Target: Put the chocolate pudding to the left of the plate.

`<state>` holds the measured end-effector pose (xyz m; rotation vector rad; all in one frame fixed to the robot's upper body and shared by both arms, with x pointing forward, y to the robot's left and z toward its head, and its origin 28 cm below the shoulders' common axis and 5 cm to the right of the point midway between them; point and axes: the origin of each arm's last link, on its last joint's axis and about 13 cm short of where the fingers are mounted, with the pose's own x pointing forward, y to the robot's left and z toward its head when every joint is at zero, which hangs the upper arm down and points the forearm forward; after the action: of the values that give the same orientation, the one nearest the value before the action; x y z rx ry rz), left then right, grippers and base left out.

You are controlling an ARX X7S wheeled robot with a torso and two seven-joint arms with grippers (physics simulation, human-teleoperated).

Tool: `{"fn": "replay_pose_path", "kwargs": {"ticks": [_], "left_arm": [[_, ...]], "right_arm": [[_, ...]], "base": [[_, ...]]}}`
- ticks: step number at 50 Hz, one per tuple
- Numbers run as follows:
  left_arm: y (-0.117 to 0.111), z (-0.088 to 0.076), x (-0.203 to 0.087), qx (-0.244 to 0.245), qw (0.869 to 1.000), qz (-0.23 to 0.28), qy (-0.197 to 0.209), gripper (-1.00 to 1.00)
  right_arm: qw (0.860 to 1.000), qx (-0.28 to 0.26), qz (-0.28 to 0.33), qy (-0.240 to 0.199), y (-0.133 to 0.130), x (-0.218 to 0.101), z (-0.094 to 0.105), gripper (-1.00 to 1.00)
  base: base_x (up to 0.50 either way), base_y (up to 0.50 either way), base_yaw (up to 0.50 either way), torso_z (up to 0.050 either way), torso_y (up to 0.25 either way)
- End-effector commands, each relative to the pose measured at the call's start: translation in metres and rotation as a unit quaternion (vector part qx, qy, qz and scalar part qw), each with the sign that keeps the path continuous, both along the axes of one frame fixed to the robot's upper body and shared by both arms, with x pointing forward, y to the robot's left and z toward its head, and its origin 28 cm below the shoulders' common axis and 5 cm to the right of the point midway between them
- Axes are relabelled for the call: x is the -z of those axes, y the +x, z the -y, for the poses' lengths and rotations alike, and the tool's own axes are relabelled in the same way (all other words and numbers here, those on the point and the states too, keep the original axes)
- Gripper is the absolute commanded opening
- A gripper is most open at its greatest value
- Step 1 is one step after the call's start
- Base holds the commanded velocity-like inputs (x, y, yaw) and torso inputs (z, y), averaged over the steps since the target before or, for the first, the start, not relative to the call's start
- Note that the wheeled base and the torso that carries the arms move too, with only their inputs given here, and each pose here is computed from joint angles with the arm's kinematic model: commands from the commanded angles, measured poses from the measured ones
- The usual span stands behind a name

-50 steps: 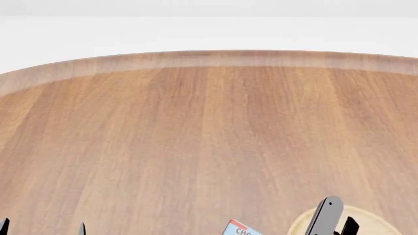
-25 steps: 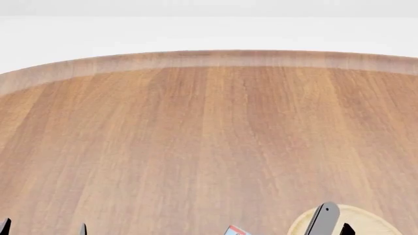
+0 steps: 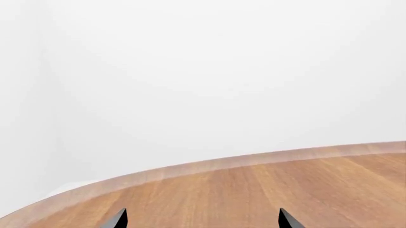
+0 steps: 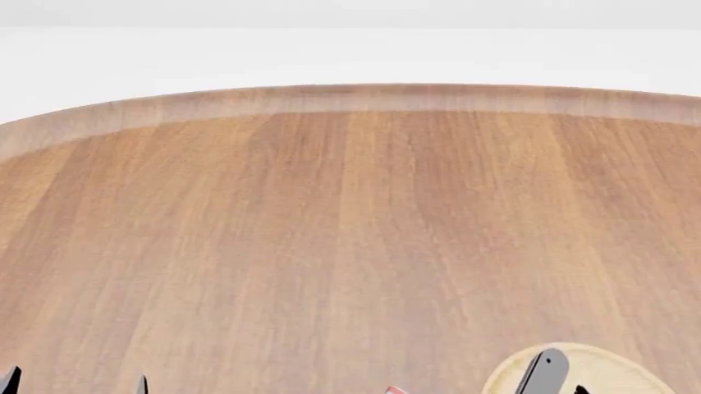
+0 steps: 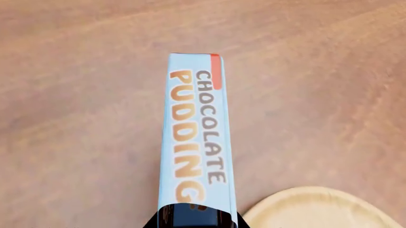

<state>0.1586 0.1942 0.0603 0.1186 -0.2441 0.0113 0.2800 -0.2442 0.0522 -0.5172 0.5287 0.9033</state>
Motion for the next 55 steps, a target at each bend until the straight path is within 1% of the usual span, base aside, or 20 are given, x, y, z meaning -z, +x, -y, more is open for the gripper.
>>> {"fn": "replay_pose_path", "kwargs": {"ticks": [1,7,14,23,48,55], "left_arm": [[0.000,0.000,0.000,0.000,1.000,0.000,0.000,1.00],[0.000,0.000,0.001,0.001,1.000,0.000,0.000,1.00],[0.000,0.000,0.000,0.001,1.000,0.000,0.000,1.00],[0.000,0.000,0.001,0.002,1.000,-0.001,0.000,1.00],[-0.001,0.000,0.000,0.002,1.000,-0.001,-0.001,1.00],[-0.001,0.000,0.001,0.003,1.000,-0.001,0.000,1.00]], "right_arm": [[1.000,-0.001,-0.002,-0.004,0.001,0.006,0.000,-1.00],[1.000,0.000,-0.004,-0.003,0.001,0.008,0.001,-1.00],[1.000,-0.007,-0.005,0.004,0.004,0.012,-0.004,-1.00],[1.000,-0.007,-0.005,0.012,0.005,0.014,-0.006,-1.00],[0.999,-0.009,-0.033,0.016,-0.001,0.043,-0.008,-1.00],[0.999,-0.006,-0.033,0.016,0.000,0.042,-0.007,-1.00]], "base": [[0.00,0.00,0.00,0.000,0.000],[0.00,0.00,0.00,0.000,0.000],[0.00,0.00,0.00,0.000,0.001],[0.00,0.00,0.00,0.000,0.000],[0.00,0.00,0.00,0.000,0.000],[0.00,0.00,0.00,0.000,0.000]]}}
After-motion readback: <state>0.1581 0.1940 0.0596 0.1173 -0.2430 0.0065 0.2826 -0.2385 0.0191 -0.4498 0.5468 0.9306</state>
